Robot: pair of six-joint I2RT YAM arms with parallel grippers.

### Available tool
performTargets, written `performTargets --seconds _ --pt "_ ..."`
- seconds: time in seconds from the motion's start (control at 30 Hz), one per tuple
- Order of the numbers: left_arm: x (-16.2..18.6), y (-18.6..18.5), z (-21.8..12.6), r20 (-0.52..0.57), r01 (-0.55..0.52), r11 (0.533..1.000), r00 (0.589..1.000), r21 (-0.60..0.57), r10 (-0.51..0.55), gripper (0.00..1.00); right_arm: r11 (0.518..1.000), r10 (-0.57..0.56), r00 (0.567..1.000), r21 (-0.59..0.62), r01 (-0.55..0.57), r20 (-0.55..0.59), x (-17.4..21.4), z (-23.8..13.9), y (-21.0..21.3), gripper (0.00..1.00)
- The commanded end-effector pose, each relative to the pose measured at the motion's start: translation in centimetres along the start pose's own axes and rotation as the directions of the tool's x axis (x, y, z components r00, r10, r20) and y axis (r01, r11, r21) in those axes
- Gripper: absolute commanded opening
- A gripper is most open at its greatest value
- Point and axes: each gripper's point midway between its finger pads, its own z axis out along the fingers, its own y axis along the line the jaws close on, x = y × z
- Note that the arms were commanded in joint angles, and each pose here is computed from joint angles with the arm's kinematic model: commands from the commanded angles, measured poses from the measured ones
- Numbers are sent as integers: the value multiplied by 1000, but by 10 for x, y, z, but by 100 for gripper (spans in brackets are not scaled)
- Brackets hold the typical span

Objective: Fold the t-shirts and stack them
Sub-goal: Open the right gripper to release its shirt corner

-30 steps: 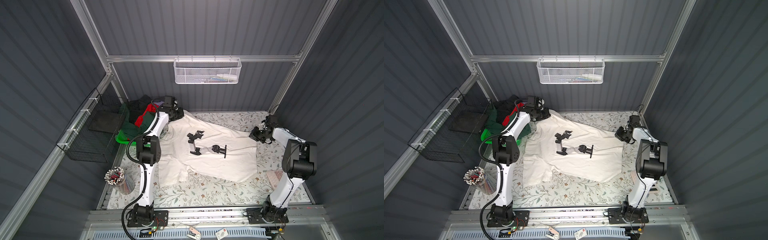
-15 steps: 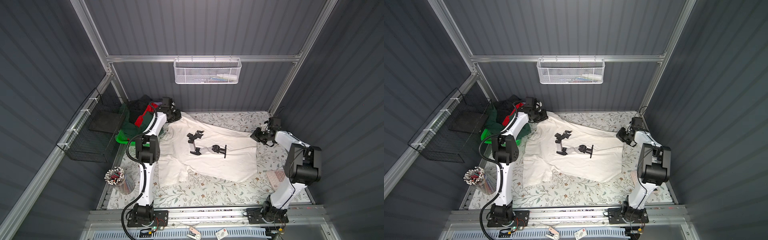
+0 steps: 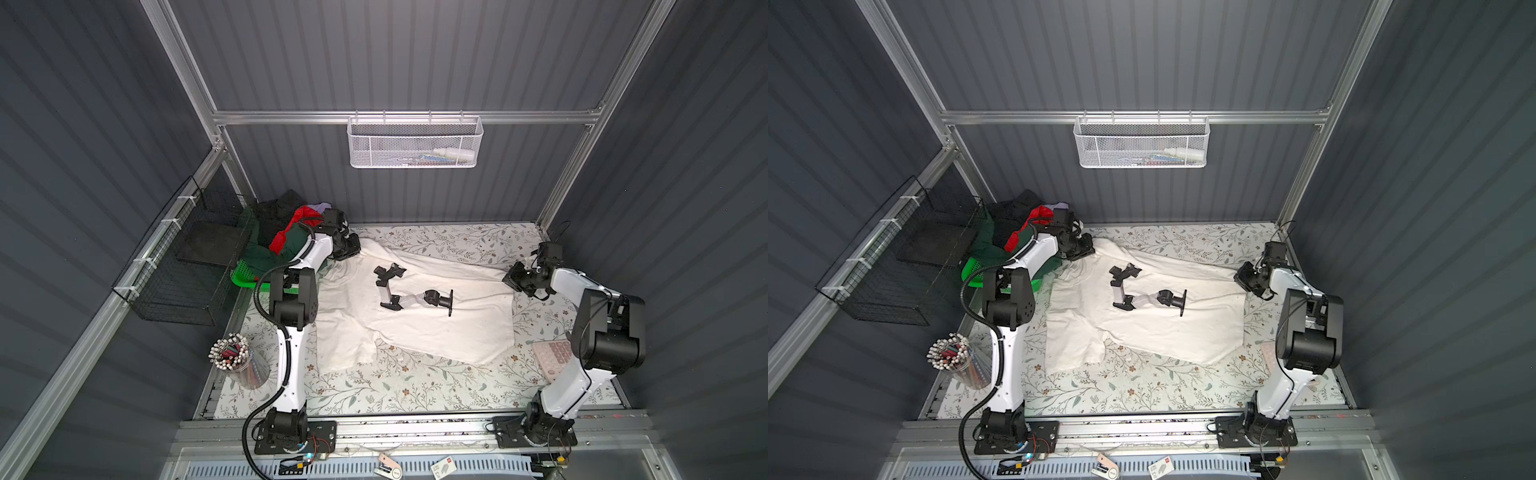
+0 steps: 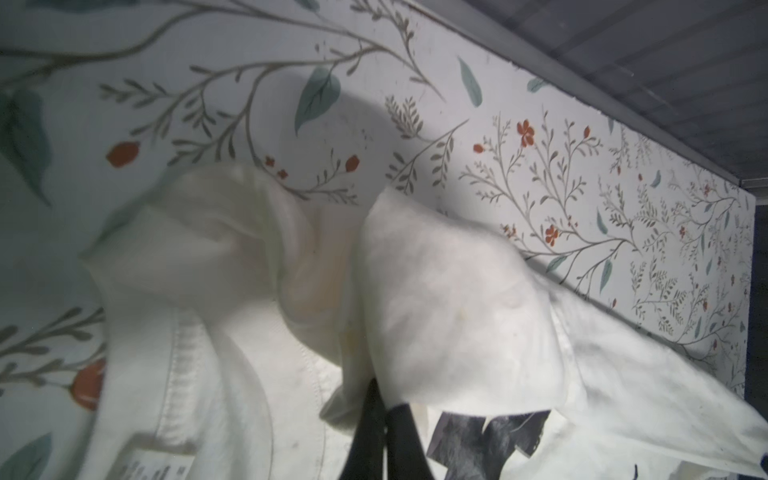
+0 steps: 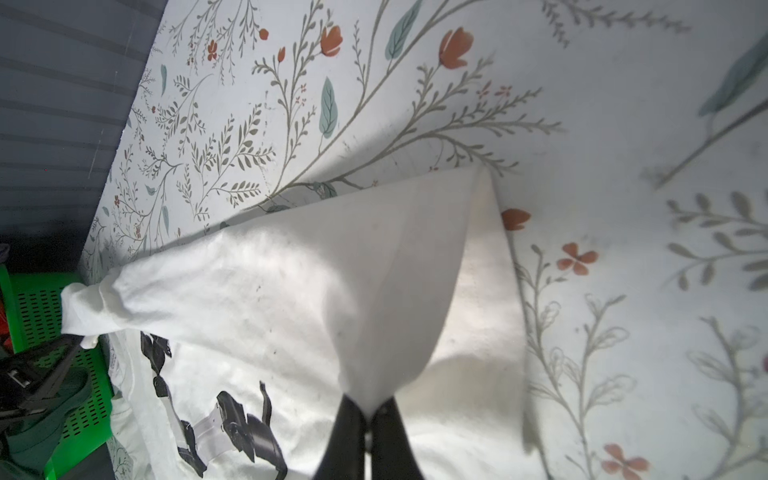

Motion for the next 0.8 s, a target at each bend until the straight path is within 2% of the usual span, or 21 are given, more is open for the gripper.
performTargets --seconds 0.0,0.37,0.43,0.47,0.5,0.53,0.6,0.67,0.77 --pt "-17 -20 -31 68 -3 998 998 60 -1 0 999 36 999 29 -36 -6 3 4 -11 0" --pt "-12 -18 -43 87 5 999 996 47 -9 0 997 54 998 63 -52 -20 17 2 -22 0" --pt "-9 -15 -39 79 11 999 997 44 -14 1 995 67 997 71 -65 -30 19 4 -24 6" --pt "-7 -15 -37 73 14 999 997 47 -18 19 996 74 996 60 -72 -39 20 4 -22 12" --pt "-6 -14 -35 67 17 999 998 48 -20 36 996 82 995 42 -80 -48 22 4 -19 26" --pt "-5 -14 -34 63 17 999 998 49 -20 47 996 82 995 31 -80 -53 23 4 -16 39" --pt "-3 -13 -34 64 15 999 998 49 -19 70 998 58 997 26 -57 -44 26 1 -8 50" --pt "-1 -14 -35 82 16 998 996 63 -21 75 999 22 999 34 -21 -33 31 -2 0 61" --pt "6 -15 -39 97 16 997 995 77 -24 76 996 -42 999 73 42 -10 38 -5 10 63"
